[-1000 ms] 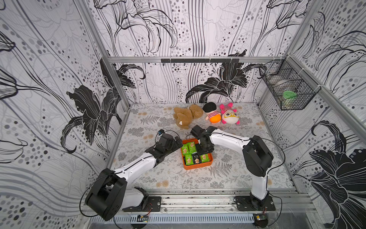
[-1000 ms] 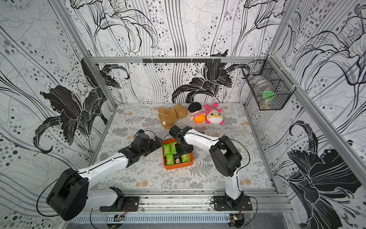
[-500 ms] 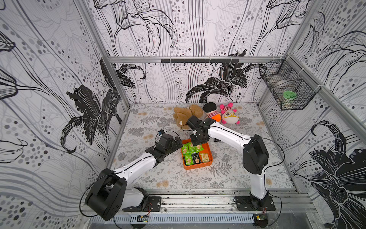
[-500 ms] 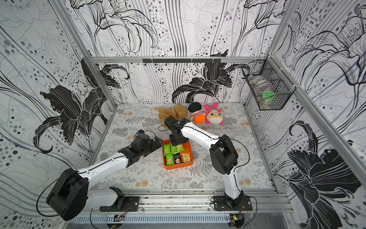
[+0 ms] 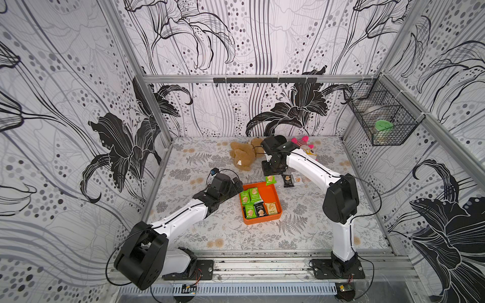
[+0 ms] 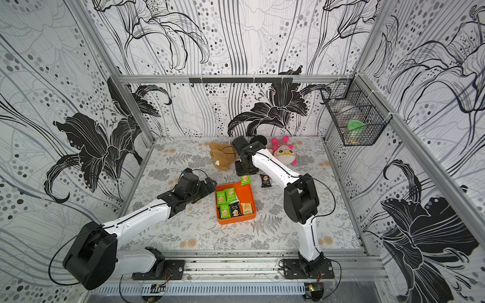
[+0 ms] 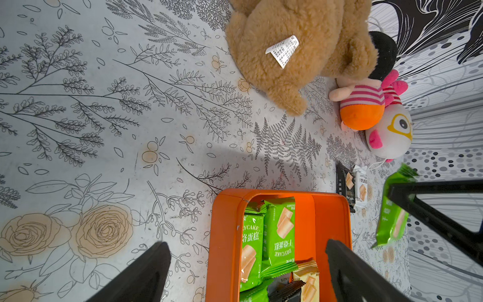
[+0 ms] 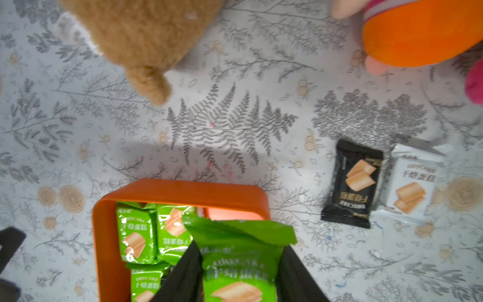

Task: Take the cookies out of the storage box
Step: Place the cookie at the center of the board.

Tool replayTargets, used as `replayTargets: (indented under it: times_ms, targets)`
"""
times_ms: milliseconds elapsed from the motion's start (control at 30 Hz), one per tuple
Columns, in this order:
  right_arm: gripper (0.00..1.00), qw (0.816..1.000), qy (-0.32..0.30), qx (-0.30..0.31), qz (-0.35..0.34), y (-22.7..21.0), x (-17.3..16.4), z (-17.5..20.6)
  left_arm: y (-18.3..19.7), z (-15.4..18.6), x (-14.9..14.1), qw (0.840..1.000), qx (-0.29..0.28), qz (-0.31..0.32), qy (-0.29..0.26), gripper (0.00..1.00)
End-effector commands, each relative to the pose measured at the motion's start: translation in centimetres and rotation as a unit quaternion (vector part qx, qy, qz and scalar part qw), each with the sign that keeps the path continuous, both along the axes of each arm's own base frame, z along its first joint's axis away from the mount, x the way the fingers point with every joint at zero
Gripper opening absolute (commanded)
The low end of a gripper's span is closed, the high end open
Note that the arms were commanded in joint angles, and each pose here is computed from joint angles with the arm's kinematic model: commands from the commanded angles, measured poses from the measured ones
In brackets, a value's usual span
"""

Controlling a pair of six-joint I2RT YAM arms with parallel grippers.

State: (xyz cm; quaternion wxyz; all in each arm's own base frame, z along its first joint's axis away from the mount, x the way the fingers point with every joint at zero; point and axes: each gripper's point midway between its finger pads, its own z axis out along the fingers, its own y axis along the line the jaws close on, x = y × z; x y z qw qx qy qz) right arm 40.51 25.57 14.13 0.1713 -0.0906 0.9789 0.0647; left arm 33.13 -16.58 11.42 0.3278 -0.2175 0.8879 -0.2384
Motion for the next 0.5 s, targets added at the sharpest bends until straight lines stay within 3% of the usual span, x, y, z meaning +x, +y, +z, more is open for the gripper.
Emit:
replayTargets:
  times_ms: [0,467]
  targets:
    - [0.46,1.0,-0.002,-0.002,-0.016,-3.4,0.9,0.3,-0.6,0.6,0.6,1.0,0.0,-0.009,-0.006,0.97]
    - [0.46,0.993,0.033,-0.05,-0.101,-16.8,2.3,-4.6,-1.7,0.6,1.7,1.0,0.002,-0.018,0.0,0.97]
